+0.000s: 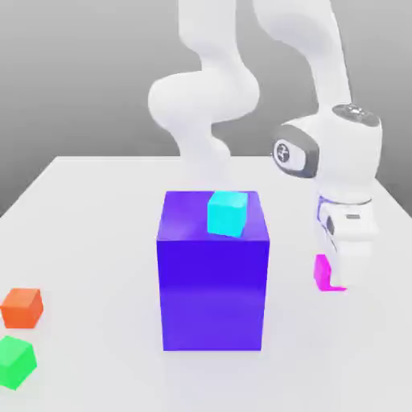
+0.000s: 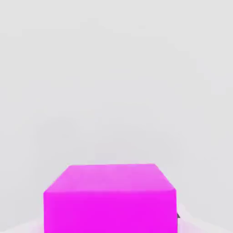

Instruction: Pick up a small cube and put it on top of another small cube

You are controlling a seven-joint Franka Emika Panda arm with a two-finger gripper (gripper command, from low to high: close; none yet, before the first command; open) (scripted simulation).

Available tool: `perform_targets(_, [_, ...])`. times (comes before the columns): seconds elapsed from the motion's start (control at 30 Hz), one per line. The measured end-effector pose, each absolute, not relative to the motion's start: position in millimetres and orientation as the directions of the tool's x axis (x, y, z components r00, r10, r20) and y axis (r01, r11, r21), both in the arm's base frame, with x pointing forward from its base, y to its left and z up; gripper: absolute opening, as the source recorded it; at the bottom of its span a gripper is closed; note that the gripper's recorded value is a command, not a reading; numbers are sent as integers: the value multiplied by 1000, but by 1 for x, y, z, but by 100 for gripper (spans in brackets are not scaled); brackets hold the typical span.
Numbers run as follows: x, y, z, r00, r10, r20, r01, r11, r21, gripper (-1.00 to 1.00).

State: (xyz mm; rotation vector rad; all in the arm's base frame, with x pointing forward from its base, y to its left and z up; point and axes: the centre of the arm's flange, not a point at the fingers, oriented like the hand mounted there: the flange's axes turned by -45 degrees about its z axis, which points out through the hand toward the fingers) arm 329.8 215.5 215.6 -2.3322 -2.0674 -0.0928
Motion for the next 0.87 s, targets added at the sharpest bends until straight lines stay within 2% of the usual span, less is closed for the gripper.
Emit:
perform_targets(0.1, [407,138,233,359,928,101,932,-363,23,-100])
perform_targets(0.17, [443,94,246,460,878,130,884,-467,24,-100])
perform_targets(0.23, [472,43,257,550,821,153,828,-560,24,-100])
perform_targets(0.3, [487,-15,258,620,770,148,777,-629,20,-100])
perform_targets(0.43, [491,-117,258,718,685,122,689,-725,16,-100])
perform_targets(0.57, [468,-215,258,800,595,84,596,-803,13,-100])
perform_targets(0.67, [437,-285,224,844,536,19,536,-844,3,-100])
perform_targets(0.73, [428,-300,193,852,523,5,523,-852,0,-100])
perform_targets(0.77, [426,-302,183,854,520,2,520,-854,-1,100])
perform_targets(0.87, [426,-302,183,854,520,2,520,-854,-1,100])
